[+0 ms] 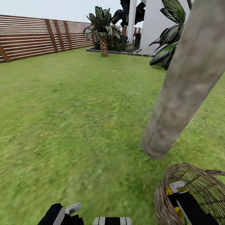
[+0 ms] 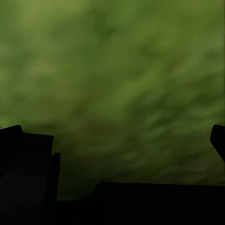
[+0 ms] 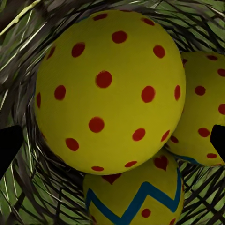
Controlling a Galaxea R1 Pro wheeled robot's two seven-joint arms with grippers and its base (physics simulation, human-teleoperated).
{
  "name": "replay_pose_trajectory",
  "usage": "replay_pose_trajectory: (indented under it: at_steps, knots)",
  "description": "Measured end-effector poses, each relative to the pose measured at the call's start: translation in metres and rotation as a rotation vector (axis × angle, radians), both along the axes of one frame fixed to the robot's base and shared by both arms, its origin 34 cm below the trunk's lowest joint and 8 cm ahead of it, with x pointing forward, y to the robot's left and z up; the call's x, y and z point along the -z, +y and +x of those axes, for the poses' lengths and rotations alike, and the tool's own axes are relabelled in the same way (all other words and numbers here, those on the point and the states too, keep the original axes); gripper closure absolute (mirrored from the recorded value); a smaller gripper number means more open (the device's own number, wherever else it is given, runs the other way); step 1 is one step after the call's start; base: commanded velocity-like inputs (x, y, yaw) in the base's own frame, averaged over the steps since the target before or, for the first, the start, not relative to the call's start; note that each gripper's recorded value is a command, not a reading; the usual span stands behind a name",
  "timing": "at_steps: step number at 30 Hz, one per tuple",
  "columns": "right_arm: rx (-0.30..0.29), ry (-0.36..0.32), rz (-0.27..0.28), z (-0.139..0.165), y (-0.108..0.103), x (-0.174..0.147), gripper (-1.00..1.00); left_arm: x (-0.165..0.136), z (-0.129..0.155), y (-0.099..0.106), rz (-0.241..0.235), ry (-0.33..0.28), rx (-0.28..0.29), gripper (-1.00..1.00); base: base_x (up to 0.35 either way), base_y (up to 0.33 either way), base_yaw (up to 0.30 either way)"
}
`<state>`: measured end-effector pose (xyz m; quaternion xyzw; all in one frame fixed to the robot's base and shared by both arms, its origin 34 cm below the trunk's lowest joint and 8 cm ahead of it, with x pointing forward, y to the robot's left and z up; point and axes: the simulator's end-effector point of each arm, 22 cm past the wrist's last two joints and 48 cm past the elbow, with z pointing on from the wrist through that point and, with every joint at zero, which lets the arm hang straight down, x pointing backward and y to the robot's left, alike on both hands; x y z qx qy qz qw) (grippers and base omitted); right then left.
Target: Take the three Easter eggs out of the wicker basket on the lawn in the garden, then place them on the lawn next to a single tree (choose any tree) so that all three eggs are next to the same tree and none are left in the basket.
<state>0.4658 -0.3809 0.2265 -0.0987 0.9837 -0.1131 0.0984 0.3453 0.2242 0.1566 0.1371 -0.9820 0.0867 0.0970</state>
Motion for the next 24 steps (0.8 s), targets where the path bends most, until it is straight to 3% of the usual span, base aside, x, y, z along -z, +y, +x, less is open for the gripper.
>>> replay_pose_trajectory:
  at_steps: [4, 24]
  knots:
    - [-0.029, 0.008, 0.004, -0.002, 0.008, 0.007, -1.00, 0.005, -0.006, -0.001, -0.001, 0.016, 0.000, -1.00, 0.000, 0.000, 0.000]
    - [-0.038, 0.049, 0.006, -0.013, 0.009, 0.033, -1.00, 0.028, -0.027, 0.001, 0.008, 0.063, -0.006, -1.00, 0.000, 0.000, 0.000]
